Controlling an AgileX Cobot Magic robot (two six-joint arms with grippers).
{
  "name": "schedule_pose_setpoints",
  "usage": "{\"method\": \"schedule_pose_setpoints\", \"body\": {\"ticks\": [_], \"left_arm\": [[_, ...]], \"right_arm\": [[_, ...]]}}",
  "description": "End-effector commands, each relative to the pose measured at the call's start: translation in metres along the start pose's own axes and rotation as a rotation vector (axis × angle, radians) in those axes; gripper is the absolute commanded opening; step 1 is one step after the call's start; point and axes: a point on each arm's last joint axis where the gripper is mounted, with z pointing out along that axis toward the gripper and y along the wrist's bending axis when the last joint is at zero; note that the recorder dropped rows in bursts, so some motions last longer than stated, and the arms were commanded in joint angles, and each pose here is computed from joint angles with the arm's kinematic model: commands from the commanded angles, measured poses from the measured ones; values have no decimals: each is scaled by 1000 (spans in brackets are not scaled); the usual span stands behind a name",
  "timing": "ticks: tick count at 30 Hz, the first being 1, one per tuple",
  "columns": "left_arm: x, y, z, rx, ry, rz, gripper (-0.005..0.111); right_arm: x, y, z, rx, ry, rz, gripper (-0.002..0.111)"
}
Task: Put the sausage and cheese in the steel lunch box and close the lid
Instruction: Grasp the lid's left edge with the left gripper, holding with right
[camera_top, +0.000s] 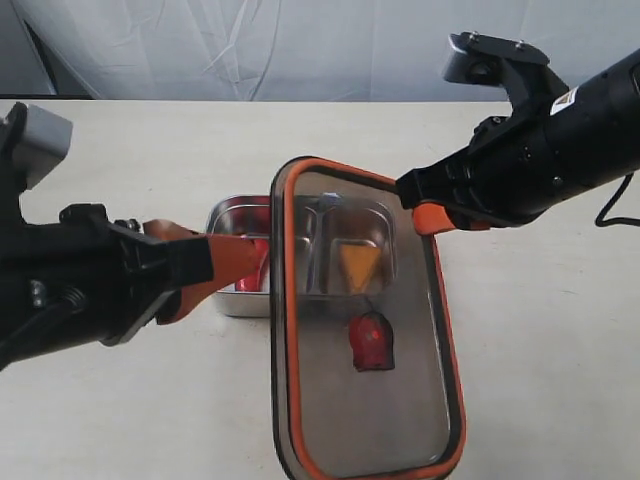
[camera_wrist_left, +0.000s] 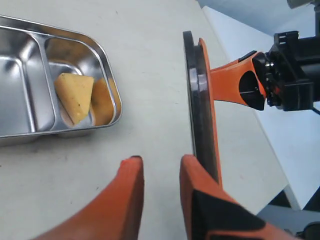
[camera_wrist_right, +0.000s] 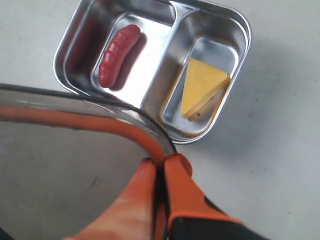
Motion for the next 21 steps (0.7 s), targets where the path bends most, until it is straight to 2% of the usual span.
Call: {"method": "schedule_pose_setpoints", "body": {"ticks": [1, 6, 9, 11, 21], "left_arm": [[-5, -5, 0, 28, -31, -31, 26], [-5, -5, 0, 31, -31, -35, 28], [-6, -8, -1, 38, -32, -33, 40], [-8, -10, -1, 46, -38, -29, 43], [-10, -12, -2, 47, -38, -19, 43]], "right_arm": [[-7, 3, -4, -16, -70, 2, -1], [-7, 3, -4, -13, -79, -2, -1], [-10, 2, -4, -4, -104, -11, -1], [-11, 2, -4, 0, -115, -13, -1], [-14, 6, -5, -48, -158, -5, -1]]}}
